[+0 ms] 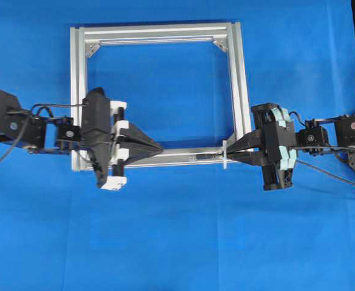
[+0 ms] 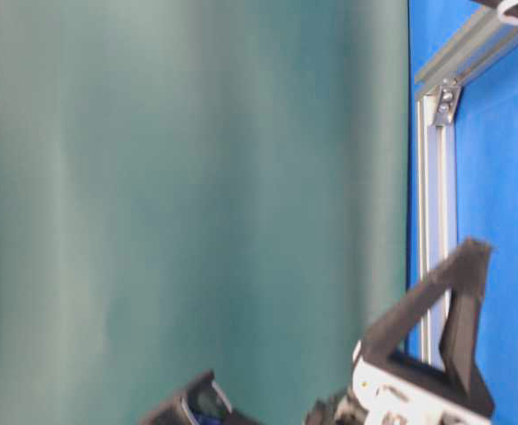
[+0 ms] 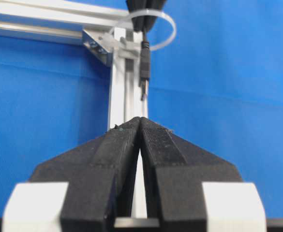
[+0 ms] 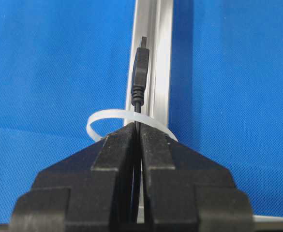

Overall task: Insert the wire through the string loop located on the right side.
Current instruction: 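Move the left gripper right toward the plug emerging from the loop, then close the left gripper on the USB plug beyond the loop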

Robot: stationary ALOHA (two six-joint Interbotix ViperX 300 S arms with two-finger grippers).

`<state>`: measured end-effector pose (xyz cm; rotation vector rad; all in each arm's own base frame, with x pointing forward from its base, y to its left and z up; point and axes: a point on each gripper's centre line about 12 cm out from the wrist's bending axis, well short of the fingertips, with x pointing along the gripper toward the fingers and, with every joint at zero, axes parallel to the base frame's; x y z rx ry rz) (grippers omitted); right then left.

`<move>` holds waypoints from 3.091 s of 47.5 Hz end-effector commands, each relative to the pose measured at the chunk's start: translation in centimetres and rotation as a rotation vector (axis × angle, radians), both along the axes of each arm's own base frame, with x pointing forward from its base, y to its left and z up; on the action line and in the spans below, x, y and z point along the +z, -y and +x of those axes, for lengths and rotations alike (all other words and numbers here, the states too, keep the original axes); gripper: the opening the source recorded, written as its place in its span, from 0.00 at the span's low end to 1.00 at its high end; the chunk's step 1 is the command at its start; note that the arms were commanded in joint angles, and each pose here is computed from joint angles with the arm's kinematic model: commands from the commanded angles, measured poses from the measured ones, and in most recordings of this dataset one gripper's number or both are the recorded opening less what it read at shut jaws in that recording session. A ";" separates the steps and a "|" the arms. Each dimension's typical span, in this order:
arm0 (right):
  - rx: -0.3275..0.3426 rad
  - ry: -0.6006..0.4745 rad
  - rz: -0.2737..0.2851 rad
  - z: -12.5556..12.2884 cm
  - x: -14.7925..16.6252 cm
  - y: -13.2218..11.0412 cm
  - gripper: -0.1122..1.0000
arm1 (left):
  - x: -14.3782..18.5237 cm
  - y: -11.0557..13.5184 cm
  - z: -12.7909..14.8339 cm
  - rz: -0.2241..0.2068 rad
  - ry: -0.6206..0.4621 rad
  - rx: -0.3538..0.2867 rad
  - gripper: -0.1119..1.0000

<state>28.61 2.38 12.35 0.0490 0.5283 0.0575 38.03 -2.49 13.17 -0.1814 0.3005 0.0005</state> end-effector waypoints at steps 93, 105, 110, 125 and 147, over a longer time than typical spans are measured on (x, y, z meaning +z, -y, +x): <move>0.002 0.031 0.000 0.4 0.6 0.0 0.07 | -0.7 0.7 8.2 0.046 -0.051 -0.025 0.93; 0.003 0.028 0.000 0.4 0.6 -0.1 0.07 | -2.1 0.7 8.4 0.045 -0.048 -0.021 0.93; 0.001 0.026 0.001 0.3 0.6 0.0 0.07 | -2.0 0.6 8.4 0.046 -0.046 -0.021 0.92; 0.002 0.028 0.000 0.4 0.6 0.0 0.07 | -1.9 0.6 8.4 0.045 -0.045 -0.020 0.92; 0.003 0.026 0.000 0.3 0.6 -0.1 0.07 | -1.9 0.5 8.4 0.044 -0.045 -0.017 0.88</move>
